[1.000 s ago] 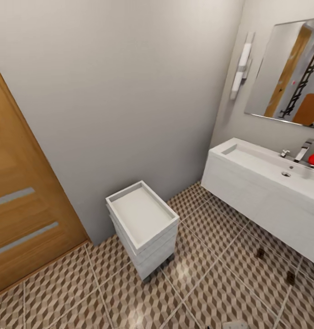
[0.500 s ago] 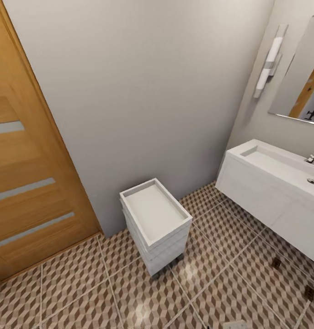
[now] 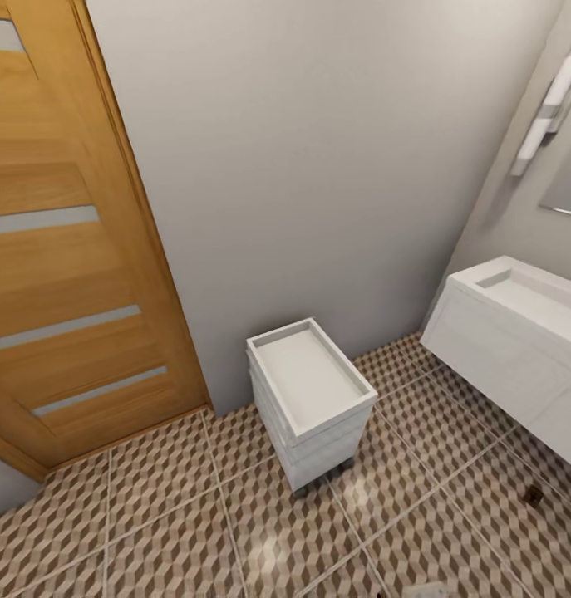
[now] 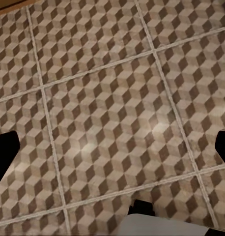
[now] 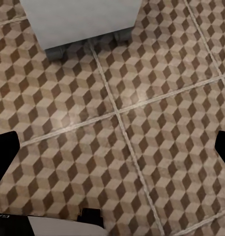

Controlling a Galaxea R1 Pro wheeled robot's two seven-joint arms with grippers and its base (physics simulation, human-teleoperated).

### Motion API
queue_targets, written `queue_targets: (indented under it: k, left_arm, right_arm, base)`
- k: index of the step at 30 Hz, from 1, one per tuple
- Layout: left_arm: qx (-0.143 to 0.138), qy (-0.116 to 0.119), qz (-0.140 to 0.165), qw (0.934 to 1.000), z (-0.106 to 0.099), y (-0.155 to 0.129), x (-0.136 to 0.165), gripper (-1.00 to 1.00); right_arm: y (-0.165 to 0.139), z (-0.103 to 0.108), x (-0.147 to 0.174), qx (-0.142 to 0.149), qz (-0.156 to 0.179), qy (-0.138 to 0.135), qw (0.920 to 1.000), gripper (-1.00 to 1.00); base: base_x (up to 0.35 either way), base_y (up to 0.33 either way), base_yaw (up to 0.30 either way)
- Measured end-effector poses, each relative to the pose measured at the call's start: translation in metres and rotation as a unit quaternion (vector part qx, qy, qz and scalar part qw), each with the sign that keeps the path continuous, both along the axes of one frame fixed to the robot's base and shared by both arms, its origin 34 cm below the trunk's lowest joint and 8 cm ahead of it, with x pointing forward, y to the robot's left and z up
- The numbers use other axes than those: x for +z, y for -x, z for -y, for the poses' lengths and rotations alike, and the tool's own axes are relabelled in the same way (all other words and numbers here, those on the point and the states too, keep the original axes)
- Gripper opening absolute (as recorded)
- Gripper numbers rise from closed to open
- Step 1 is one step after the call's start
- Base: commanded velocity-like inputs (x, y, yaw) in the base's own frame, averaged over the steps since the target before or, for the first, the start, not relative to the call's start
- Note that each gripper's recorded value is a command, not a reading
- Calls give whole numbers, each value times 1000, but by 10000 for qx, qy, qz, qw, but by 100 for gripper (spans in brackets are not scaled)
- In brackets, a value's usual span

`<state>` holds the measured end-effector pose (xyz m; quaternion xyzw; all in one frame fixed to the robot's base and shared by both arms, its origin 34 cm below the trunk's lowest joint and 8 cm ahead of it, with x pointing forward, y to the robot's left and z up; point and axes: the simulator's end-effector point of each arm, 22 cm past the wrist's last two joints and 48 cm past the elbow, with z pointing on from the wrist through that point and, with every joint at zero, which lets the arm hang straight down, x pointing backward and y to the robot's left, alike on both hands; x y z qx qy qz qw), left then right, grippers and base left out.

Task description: Take the four mousetraps from the cabinet in the bathroom and place them on the bathroom floor. Make sure all four end up on the same floor surface, and ensure that at least two of them are either under or directly next to the same bathroom sink.

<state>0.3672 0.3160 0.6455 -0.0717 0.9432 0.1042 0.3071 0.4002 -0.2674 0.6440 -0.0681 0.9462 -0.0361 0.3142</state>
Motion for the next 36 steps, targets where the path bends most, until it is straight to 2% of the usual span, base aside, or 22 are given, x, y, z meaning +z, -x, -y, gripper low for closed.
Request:
queue_targets:
  k: [17,36]
  left_arm:
    - [0,2,-86,10000,0,6,-4,100]
    - [-1,3,-55,10000,0,4,-3,100]
  right_arm:
    - [6,0,-5,0,-86,0,10000,100]
    - [4,-1,-3,-2,-54,-8,10000,100]
  base:
    - [-161,101,232]
    - [-15,5,285]
